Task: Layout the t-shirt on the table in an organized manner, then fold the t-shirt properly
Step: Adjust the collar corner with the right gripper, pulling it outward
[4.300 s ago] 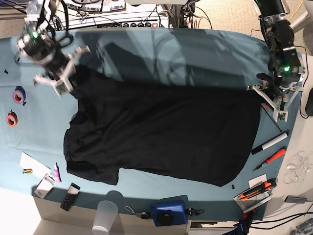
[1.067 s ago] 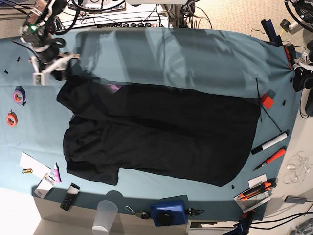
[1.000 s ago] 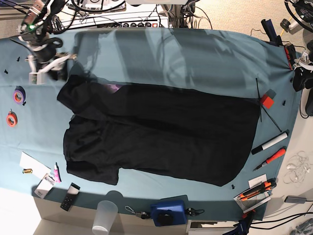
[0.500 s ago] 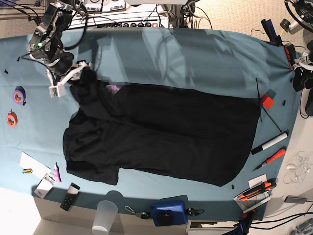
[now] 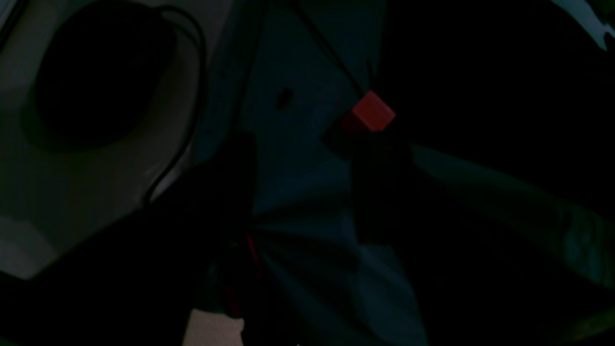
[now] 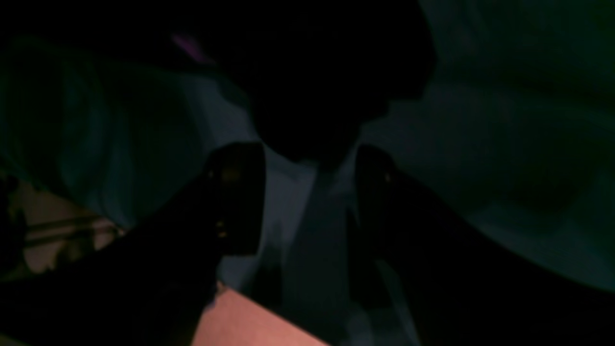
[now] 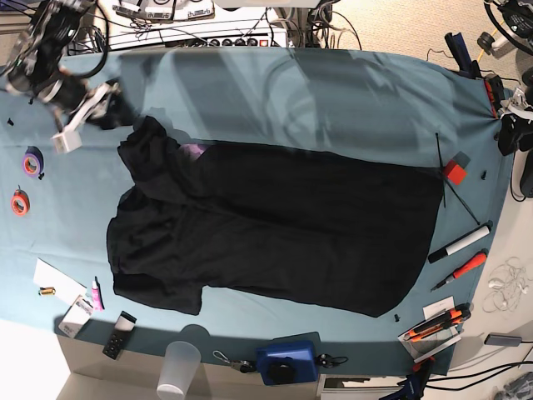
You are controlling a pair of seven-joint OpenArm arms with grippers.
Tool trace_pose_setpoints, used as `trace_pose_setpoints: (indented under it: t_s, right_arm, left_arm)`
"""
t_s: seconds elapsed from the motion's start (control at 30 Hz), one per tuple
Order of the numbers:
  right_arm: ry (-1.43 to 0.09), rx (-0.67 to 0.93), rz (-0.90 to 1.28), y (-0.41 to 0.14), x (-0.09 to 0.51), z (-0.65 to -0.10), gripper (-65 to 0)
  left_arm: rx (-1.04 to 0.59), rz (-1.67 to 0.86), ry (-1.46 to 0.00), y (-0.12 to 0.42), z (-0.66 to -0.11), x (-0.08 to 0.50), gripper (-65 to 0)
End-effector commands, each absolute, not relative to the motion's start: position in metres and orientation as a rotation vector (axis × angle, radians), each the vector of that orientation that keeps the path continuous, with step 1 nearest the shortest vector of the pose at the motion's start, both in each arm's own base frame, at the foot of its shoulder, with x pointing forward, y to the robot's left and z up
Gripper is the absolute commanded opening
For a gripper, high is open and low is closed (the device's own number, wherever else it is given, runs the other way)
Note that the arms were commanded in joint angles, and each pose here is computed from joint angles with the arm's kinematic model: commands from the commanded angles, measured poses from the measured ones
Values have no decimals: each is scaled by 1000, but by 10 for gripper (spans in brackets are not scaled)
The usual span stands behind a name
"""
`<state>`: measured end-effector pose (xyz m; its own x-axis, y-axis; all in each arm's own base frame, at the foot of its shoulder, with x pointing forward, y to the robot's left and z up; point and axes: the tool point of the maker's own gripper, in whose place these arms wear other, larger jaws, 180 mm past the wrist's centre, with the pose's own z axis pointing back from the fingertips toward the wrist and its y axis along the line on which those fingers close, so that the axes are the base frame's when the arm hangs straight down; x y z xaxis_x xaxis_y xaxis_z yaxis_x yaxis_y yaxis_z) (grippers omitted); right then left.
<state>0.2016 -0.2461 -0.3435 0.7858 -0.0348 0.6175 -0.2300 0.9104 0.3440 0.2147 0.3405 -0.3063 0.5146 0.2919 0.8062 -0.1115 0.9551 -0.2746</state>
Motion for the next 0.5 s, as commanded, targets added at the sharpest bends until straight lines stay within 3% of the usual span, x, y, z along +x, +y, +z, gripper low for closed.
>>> trace_pose_setpoints:
  t_s: [0.0,0.17,0.3,0.47]
  right_arm:
    - [-708,426,114,-245,208,-334,-343]
    - [-826,429,68,-241,224,-327,-343]
    - [-829,343,92,-243,231,-338,-343]
    - [-836,373,175,-212,240,-345,-343]
  left_arm:
    - [-191,220,-1058,344,-290,221,-330]
    - [-191,221,-1059,344,-290,221,-330]
    - [-198,222,-1073,343,-287,222,-330]
    - [-219,225,-1089,341,-284,224,-330]
